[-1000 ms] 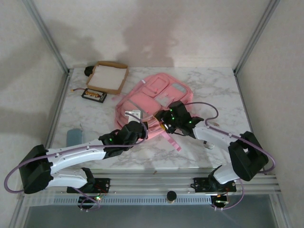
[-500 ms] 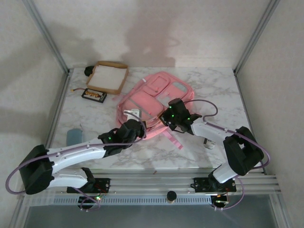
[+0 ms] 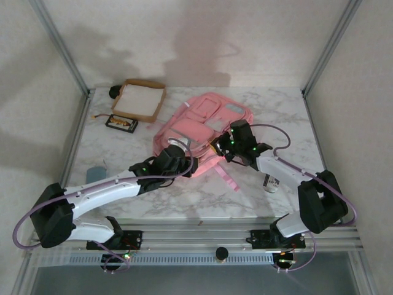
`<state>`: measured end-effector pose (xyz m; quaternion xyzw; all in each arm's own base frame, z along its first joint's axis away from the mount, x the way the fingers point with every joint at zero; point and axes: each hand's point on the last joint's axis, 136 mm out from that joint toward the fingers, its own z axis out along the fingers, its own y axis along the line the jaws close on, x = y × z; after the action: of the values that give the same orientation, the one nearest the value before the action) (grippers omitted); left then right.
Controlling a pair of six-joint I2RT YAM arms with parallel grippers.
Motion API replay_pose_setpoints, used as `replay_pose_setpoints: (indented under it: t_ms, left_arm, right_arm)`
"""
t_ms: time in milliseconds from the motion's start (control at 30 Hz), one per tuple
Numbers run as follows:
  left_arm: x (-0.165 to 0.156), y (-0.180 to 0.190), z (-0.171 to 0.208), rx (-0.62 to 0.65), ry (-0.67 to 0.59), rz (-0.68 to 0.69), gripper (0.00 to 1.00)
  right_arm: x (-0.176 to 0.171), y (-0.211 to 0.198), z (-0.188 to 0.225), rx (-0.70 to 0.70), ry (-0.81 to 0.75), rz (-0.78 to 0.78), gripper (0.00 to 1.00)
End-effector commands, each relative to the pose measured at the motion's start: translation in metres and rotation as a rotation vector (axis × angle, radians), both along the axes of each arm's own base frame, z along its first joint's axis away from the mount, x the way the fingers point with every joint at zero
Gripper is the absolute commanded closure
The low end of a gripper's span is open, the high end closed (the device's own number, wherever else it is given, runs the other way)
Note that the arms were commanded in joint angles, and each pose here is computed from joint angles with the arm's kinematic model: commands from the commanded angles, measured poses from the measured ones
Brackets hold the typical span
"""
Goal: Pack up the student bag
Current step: Unzip the student bag at the center of the table.
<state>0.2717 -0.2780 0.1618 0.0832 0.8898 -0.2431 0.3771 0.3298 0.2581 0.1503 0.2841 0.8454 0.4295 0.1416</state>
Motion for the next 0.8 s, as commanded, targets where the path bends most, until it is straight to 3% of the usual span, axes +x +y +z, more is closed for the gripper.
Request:
replay_pose_setpoints:
  t_ms: [0,167,300,467,767]
  left_arm:
    - [-0.006,-0.014,0.009,-0.019,0.019,-0.093,0.57]
    - [0.009,-0.020,0.004,-0.050,0.088,-0.050,0.57]
    - [0.020,-0.012,-0.009,-0.009,0.152,0.047,0.63]
    - [0.014,-0.010,-0.017,-0.058,0.218,0.095,0.55]
    - [0.014,-0.011,-0.031,-0.147,0.326,0.221,0.55]
  right_arm:
    - [0.023,0.004,0.072,0.108,-0.182,-0.008,1.00]
    - [0.025,0.004,0.079,0.106,-0.203,-0.007,1.00]
    - [0.026,0.000,0.077,0.103,-0.204,-0.018,1.00]
    - [0.027,-0.003,0.075,0.100,-0.201,-0.026,1.00]
    - [0.030,-0.004,0.071,0.101,-0.202,-0.037,1.00]
